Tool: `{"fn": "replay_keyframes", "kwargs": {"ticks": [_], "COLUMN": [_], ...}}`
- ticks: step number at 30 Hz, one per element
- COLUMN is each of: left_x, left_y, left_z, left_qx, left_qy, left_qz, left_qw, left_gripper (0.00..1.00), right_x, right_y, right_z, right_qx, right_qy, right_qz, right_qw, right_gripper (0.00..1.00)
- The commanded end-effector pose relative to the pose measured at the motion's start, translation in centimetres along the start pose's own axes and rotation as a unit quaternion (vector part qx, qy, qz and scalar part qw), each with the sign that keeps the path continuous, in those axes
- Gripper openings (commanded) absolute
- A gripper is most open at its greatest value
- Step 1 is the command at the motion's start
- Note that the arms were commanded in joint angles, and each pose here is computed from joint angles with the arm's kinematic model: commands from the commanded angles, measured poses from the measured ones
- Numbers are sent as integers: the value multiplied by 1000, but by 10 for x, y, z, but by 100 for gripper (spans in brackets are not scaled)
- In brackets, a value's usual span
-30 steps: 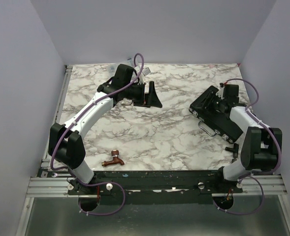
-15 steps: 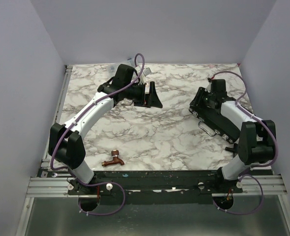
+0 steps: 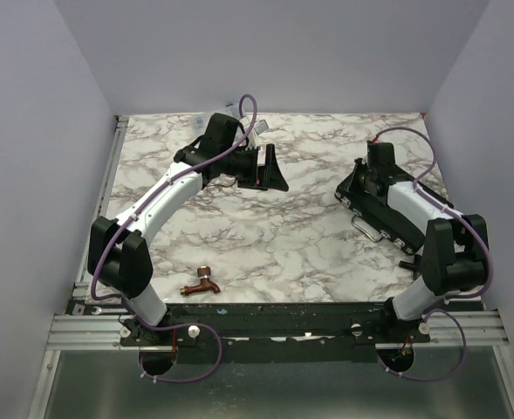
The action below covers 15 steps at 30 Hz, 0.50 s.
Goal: Pack up texas hold em set
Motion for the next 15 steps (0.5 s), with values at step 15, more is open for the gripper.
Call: {"fn": "replay_keyframes", "kwargs": {"ticks": [15], "left_x": [-3], "left_y": [1], "left_z": [-9], "left_qx": [15], "left_qy": [-13], "left_qz": [1], "left_qw": [1000], "left_gripper": [89], "right_x": [105], "right_y": [16], "right_z": [-20], "right_qx": [46], "right_qy": [-29], "right_qz": [118], "right_qw": [992], "right_gripper": [0]}}
Point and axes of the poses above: each gripper's point midway between its finger pads, its own y axis back along the fingers, its own z axis along the line the jaws close on, x = y × z, the point moved 6 cm from there along y, back along the fingers, and after that the axes turned 5 degrees about -y, right-handed, at the moved point
